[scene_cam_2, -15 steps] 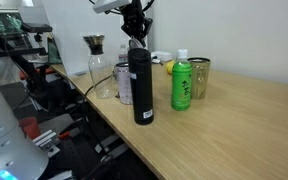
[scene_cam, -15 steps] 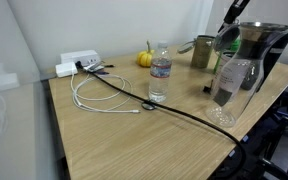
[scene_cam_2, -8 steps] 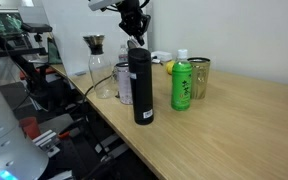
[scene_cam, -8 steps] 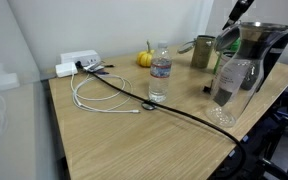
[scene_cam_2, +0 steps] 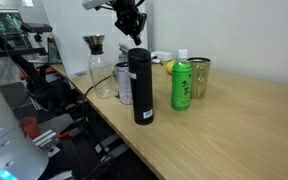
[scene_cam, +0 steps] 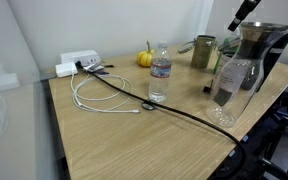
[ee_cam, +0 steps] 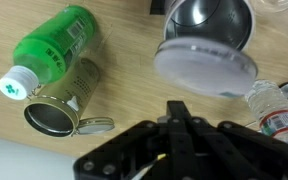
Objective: Close the white container
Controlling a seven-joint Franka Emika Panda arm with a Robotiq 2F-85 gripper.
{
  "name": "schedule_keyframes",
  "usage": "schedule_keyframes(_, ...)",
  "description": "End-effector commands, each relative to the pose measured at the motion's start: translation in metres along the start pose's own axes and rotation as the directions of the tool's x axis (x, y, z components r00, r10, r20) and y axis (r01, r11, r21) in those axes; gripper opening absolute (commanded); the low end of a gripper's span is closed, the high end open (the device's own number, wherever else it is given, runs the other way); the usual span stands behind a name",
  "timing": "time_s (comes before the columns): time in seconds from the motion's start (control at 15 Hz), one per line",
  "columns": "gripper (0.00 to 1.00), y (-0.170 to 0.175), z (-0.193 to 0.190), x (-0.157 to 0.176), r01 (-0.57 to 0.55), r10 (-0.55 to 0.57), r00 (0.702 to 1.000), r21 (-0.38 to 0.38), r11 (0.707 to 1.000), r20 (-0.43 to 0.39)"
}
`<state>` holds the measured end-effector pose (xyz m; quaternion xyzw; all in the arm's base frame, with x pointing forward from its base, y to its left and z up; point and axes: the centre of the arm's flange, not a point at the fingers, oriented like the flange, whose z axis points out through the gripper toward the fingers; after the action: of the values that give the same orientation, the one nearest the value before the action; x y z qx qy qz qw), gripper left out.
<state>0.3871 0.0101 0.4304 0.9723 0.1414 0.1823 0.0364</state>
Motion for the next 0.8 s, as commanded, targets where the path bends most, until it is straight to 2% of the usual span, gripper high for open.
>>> schedule_keyframes(0.0,0.0,-0.002,-0.001,-0.013,0.003,-0.004,1.0,0.012,1.0,0.031)
schedule_keyframes(0.53,0.0,0.003,-0.009,-0.02,-0.008,0.007,0.999,0.025,1.0,0.037)
schedule_keyframes(0.73,0.0,0.011,-0.014,-0.028,-0.022,0.018,0.997,0.053,0.998,0.073)
